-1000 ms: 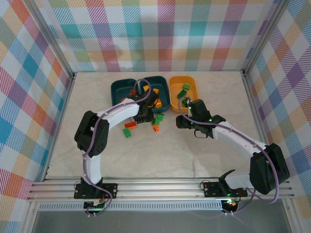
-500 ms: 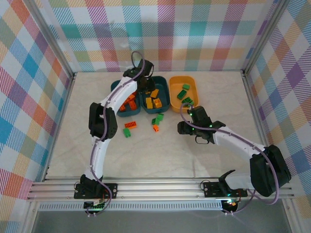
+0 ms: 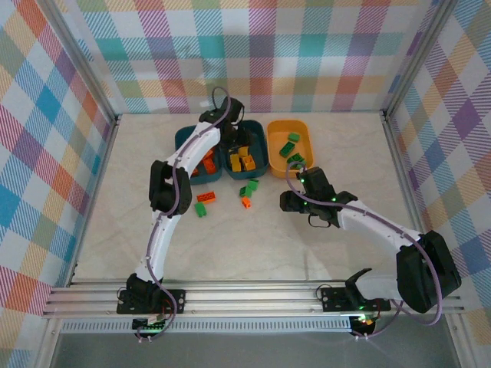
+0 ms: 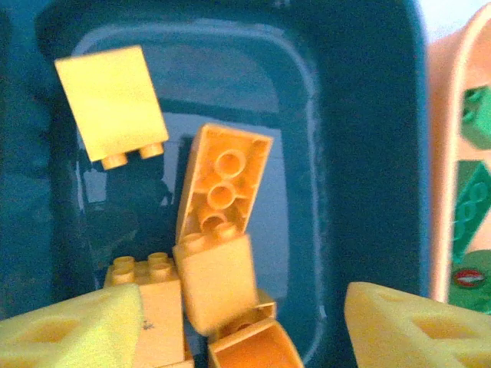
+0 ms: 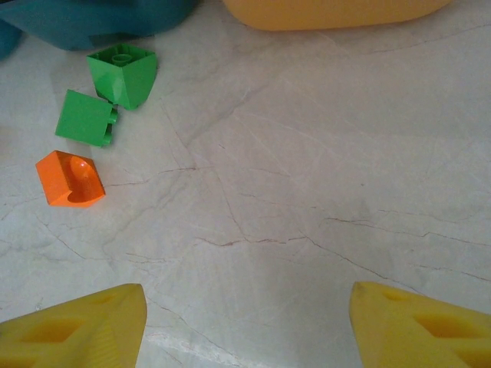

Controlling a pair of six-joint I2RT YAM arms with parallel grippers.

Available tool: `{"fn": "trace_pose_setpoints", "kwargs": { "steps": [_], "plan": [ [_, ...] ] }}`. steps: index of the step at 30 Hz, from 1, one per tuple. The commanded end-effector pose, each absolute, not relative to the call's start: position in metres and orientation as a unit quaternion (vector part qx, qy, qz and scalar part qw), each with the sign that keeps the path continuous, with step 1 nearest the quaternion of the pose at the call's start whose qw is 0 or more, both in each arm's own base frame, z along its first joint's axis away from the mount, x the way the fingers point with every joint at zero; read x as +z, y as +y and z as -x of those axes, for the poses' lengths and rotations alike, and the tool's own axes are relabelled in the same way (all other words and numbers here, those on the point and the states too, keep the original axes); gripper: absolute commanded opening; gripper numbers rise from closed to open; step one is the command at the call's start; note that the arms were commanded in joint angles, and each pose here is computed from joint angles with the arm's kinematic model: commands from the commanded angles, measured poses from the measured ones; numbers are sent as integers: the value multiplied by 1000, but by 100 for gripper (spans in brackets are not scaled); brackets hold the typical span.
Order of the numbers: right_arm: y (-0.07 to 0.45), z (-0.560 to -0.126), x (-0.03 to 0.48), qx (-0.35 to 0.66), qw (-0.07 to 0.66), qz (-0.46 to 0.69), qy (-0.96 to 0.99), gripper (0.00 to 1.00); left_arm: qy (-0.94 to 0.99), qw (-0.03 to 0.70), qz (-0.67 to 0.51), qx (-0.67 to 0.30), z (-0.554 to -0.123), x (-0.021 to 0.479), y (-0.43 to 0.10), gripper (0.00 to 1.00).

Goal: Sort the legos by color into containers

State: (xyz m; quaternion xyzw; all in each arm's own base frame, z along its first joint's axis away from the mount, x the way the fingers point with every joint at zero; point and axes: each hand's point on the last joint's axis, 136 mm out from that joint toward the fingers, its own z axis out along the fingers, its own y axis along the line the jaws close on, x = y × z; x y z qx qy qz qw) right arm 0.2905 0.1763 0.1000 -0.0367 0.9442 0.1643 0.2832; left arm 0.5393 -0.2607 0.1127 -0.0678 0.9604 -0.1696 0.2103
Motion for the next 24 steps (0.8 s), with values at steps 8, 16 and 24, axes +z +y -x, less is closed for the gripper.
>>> {"fn": "trace_pose_setpoints", "kwargs": {
  "steps": [8,16,24],
  "plan": [
    [192,-298,124,213,314,50,924,71,924,328,65,-185,-446,230,-243,79],
    [176,-324,152,205,452,21,868,91,852,463,152,-194,-347,230,-193,100],
    [155,-329,127,144,455,5,879,92,916,326,129,-193,-330,136,-196,90]
  ]
}}
